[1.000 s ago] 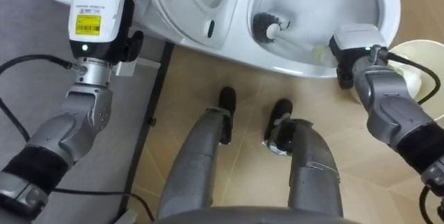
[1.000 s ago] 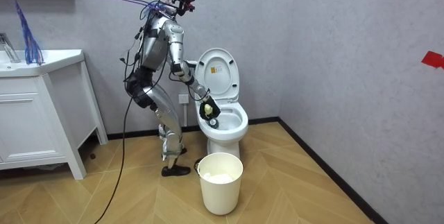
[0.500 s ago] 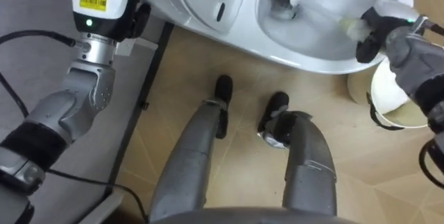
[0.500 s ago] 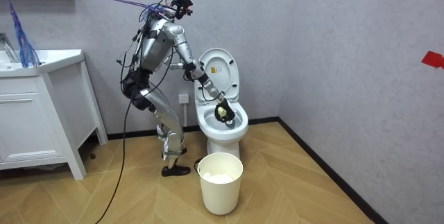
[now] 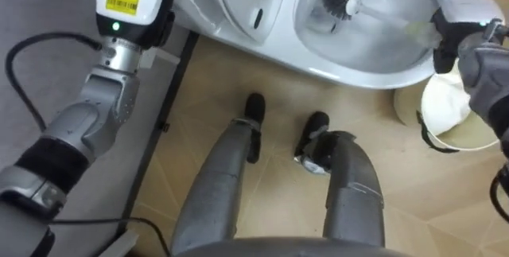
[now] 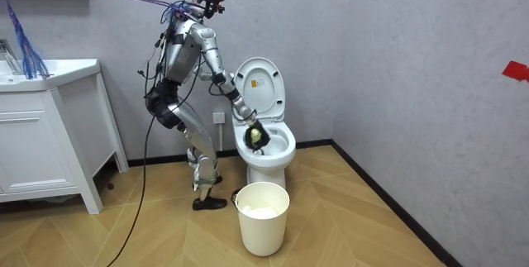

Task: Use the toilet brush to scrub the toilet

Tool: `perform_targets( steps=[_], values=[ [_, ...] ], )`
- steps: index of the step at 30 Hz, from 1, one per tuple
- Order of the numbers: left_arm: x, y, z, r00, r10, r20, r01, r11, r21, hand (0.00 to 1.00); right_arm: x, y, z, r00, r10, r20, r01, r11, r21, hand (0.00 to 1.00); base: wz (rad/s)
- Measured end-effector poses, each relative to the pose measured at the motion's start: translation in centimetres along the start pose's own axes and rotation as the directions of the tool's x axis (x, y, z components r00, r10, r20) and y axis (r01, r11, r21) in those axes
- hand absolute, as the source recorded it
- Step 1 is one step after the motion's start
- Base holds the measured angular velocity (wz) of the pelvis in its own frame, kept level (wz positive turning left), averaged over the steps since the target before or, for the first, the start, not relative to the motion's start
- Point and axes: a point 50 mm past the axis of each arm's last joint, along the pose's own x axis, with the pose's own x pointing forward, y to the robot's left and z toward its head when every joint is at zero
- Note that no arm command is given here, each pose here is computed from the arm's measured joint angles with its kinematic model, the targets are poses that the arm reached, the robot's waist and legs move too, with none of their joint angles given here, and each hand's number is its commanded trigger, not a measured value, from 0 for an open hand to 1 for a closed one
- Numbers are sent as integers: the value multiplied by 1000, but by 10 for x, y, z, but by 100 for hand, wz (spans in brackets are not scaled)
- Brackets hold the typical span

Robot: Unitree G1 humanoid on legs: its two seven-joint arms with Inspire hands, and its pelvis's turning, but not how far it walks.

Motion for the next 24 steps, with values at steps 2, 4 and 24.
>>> perform_targets(
  steps=[2, 4, 24],
  values=[
    [-5, -4, 1, 1000, -22, -7, 22, 1000, -8, 0, -2, 3, 11, 1000, -10, 1, 10, 1000, 16, 100, -10],
    [-9, -6, -1, 999, -35, -18, 35, 999, -12, 0, -5, 5, 17, 1000, 8, 14, -9, 1000, 23, 100, -9],
    [-55, -26, -16, 968, -198, -156, 180, 976, -124, 0, -39, 33, 53, 973, 186, 138, -185, 982, -23, 100, -7]
  ],
)
